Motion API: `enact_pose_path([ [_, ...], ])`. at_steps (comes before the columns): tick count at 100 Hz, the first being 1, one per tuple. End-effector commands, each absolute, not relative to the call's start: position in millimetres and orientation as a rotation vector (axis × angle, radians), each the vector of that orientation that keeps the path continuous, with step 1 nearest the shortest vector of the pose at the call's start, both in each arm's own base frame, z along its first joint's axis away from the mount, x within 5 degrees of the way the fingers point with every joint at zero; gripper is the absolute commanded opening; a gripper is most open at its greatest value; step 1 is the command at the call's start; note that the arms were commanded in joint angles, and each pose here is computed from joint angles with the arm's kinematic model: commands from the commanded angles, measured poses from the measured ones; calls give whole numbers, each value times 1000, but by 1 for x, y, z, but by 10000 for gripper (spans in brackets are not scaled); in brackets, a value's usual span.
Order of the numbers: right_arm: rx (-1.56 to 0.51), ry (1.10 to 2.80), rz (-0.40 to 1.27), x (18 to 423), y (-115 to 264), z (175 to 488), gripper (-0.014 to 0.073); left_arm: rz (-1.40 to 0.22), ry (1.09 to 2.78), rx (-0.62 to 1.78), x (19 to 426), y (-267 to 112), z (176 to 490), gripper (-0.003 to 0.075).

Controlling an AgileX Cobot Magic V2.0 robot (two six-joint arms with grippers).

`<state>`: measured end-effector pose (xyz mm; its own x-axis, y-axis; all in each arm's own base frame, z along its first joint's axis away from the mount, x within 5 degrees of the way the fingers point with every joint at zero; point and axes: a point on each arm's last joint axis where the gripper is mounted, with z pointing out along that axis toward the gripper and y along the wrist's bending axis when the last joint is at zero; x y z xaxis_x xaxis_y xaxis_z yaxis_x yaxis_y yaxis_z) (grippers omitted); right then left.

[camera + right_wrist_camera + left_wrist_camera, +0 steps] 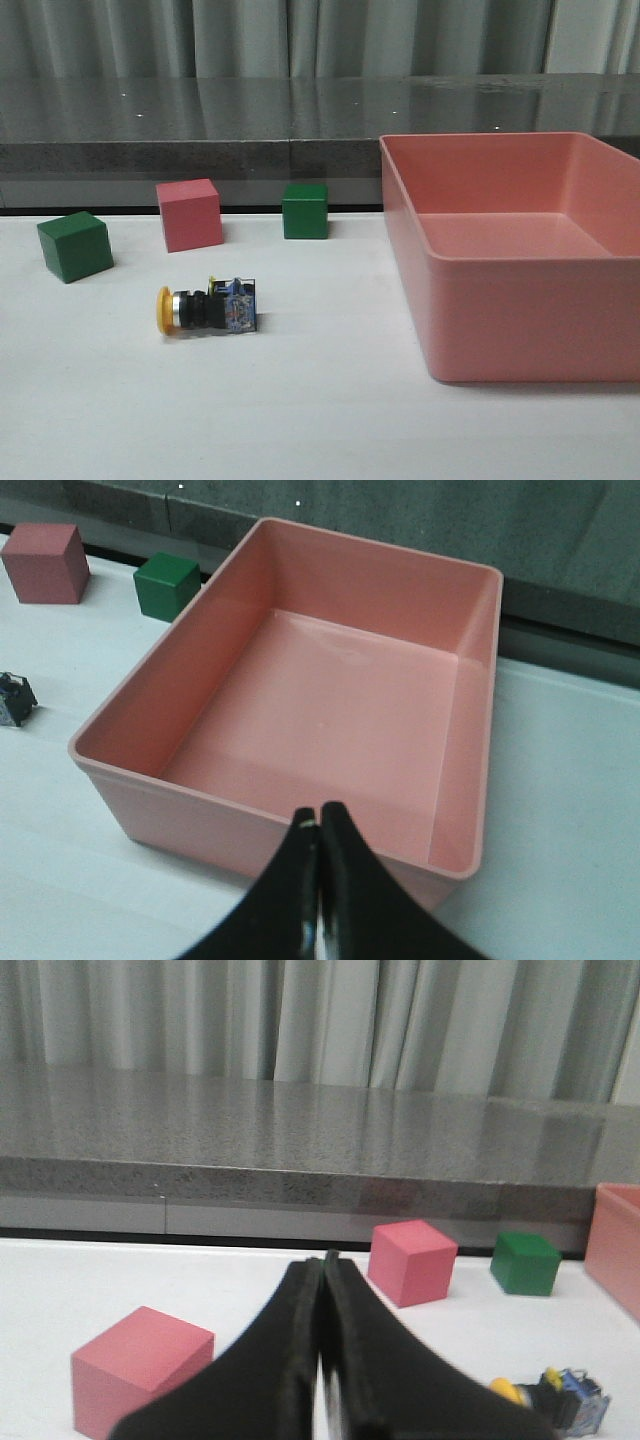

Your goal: Place and stand button with both arms

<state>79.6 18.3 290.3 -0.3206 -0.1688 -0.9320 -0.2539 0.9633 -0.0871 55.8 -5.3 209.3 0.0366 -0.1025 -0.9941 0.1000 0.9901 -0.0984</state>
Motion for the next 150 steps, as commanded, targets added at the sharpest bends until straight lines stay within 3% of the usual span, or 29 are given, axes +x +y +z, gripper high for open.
enact_pose_path([
  [1, -290, 1829, 77, 76, 16, 300, -62, -263, 1436, -79, 54, -6, 210, -20],
  [17, -295, 1842, 72, 75, 16, 299, -62, -275, 1442, -67, 48, -6, 238, -20],
  [39, -295, 1841, 72, 75, 16, 299, -62, -310, 1594, -21, 53, -10, 296, -20],
  [56, -295, 1841, 72, 75, 16, 299, -62, -253, 1723, 82, 83, -19, 341, -19],
  [72, -295, 1841, 72, 75, 16, 299, -62, -139, 1883, 285, 124, -31, 362, -3],
  [77, -295, 1841, 72, 75, 16, 299, -62, -110, 1927, 342, 140, -35, 364, 38],
  [84, -295, 1841, 72, 75, 16, 299, -62, -71, 1966, 419, 159, -41, 365, 155],
  [96, -295, 1842, 72, 75, 16, 298, -62, -41, 2001, 478, 187, -48, 363, 514],
  [101, -295, 1843, 72, 75, 16, 298, -62, -37, 1982, 472, 199, -50, 360, 622],
  [106, -295, 1843, 72, 75, 16, 298, -62, -39, 1970, 462, 210, -53, 357, 682],
  [130, -295, 1846, 72, 75, 16, 298, -62, -40, 2013, 467, 249, -62, 328, 690],
  [150, -296, 1850, 72, 75, 16, 298, -62, -21, 2081, 682, 276, -74, 301, 690],
])
